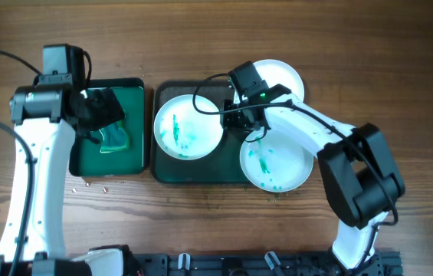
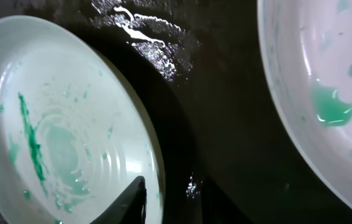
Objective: Clean dirty plates on tray and stack at the side
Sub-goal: 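Reach left gripper to sponge and right gripper to left plate, then grasp the green sponge with left gripper and dip it in water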
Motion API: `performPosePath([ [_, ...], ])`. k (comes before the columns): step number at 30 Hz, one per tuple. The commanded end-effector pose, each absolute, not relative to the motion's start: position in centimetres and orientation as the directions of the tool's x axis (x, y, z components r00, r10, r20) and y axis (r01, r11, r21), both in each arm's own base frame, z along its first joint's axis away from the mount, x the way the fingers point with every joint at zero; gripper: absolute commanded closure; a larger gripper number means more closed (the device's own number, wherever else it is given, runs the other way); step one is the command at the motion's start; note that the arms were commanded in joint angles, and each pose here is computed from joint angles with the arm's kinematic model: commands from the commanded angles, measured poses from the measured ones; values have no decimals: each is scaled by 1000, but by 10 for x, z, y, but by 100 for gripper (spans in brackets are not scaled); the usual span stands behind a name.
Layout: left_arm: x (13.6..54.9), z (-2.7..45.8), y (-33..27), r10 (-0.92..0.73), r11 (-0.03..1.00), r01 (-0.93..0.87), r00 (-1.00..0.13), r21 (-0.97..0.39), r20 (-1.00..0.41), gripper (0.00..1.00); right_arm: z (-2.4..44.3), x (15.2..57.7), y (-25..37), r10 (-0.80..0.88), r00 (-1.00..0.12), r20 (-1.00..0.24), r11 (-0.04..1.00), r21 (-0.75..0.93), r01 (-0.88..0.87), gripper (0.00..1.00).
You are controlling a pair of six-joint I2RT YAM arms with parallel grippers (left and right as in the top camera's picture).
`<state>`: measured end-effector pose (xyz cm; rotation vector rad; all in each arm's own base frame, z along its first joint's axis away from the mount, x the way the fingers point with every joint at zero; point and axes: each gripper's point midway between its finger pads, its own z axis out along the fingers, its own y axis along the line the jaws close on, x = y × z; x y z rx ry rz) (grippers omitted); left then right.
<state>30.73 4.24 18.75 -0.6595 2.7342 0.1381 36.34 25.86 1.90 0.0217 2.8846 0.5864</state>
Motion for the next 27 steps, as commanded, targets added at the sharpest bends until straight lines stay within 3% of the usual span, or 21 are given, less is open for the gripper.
performPosePath([
  [1,314,177,51,-455,871,-490,-836,43,-307,1,9,366,268,51,-980,-194,926,378,-27,73],
  [2,315,175,52,-459,869,-493,-836,46,-301,1,8,366,269,49,-980,-192,926,377,-28,76],
  [5,316,165,59,-477,858,-510,-835,59,-273,1,-1,364,269,70,-983,-171,929,370,2,96],
  [8,320,155,60,-480,858,-509,-840,66,-252,13,-2,365,268,78,-982,-171,929,369,9,96],
  [14,341,123,27,-337,941,-328,-930,-79,-150,21,-2,365,269,75,-982,-173,929,369,6,96],
  [19,354,73,29,-277,960,-275,-959,-48,-61,36,-2,366,268,68,-981,-180,931,365,-2,96],
  [27,358,18,30,-252,967,-253,-967,-28,36,51,-2,366,268,50,-981,-189,933,360,-22,96],
])
